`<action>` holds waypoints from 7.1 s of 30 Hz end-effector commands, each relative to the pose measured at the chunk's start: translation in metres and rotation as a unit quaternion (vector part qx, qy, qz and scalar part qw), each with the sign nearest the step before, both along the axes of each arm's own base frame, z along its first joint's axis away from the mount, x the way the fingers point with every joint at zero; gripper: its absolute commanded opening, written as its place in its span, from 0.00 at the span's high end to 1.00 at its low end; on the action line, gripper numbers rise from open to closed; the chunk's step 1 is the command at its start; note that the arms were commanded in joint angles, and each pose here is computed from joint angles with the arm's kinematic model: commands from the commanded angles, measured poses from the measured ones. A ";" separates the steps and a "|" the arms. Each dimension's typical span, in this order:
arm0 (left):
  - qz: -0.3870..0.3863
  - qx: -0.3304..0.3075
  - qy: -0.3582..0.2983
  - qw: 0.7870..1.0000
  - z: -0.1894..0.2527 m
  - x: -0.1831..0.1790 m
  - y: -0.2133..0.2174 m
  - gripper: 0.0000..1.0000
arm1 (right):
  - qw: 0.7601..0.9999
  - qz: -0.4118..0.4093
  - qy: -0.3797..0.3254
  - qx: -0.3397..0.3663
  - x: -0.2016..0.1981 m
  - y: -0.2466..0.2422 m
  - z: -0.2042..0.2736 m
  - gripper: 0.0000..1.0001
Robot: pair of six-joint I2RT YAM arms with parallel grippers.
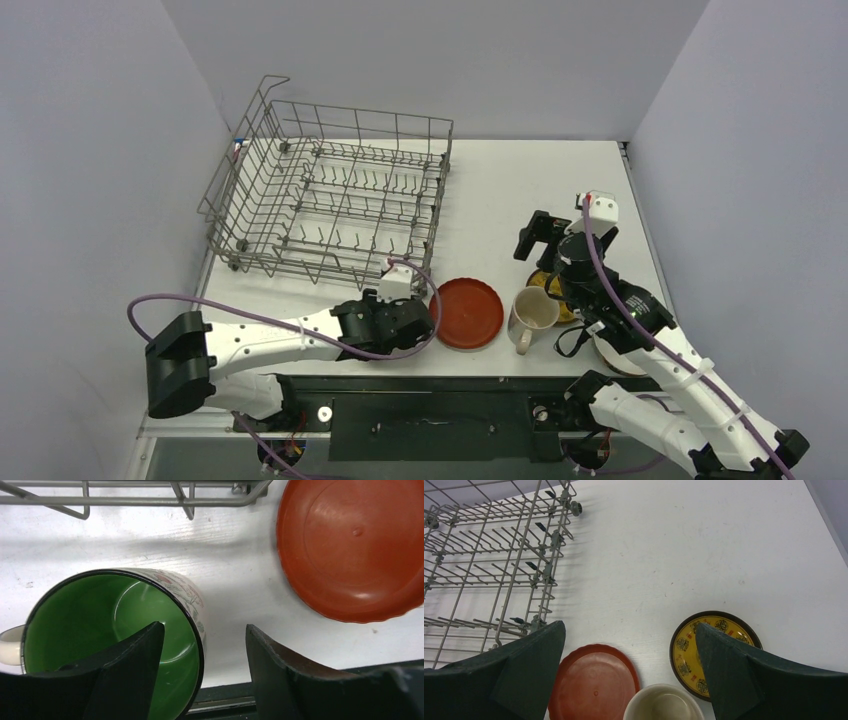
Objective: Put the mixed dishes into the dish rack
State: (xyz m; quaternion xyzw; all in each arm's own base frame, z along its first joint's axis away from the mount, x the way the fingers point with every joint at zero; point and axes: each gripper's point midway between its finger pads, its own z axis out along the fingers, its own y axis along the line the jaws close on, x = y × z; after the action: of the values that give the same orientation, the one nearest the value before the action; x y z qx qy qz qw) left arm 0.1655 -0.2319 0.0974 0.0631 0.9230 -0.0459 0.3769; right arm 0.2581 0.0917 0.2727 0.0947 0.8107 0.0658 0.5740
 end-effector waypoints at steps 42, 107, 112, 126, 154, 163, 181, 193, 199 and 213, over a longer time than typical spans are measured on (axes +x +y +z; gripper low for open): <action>-0.389 -0.598 0.015 0.701 0.348 -0.027 -0.102 1.00 | 0.995 0.061 0.005 -0.081 -0.008 -0.005 -0.003 0.02; -0.245 -0.852 0.171 0.429 0.412 0.029 -0.053 1.00 | 0.783 0.443 -0.423 0.108 -0.051 0.175 0.154 1.00; -0.206 -0.848 0.176 0.455 0.386 0.041 -0.060 0.77 | 0.781 0.430 -0.421 0.166 -0.054 0.171 0.161 1.00; -0.156 -0.809 0.111 0.555 0.315 0.067 -0.039 0.02 | 0.808 0.413 -0.390 0.156 -0.041 0.168 0.151 1.00; 0.033 -0.274 -0.241 0.930 0.318 0.109 0.143 0.04 | 0.943 0.253 -0.189 0.111 0.083 0.198 0.112 1.00; 0.047 -0.230 -0.295 0.926 0.344 0.126 0.150 0.04 | 0.989 0.067 -0.094 0.093 0.140 0.209 0.092 1.00; 0.164 -0.078 -0.321 0.930 0.265 0.121 0.186 0.04 | 0.994 0.097 -0.047 0.004 0.192 0.299 0.060 1.00; 0.227 -0.053 -0.317 0.919 0.257 0.113 0.208 0.03 | 0.916 0.396 0.008 -0.072 0.111 0.348 0.014 1.00; 0.224 -0.057 -0.314 0.921 0.255 0.115 0.206 0.03 | 0.892 0.438 0.026 -0.106 0.089 0.334 -0.006 1.00; 0.210 -0.056 -0.303 0.928 0.245 0.121 0.200 0.03 | 0.864 0.488 0.046 -0.117 0.063 0.308 -0.009 1.00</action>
State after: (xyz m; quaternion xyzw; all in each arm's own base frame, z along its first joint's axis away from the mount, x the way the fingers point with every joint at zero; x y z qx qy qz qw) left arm 0.2841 -0.0295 0.3308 -0.1378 0.7670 0.0187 0.6264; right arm 0.3305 0.3949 0.1866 -0.3550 0.8404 0.1860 0.3649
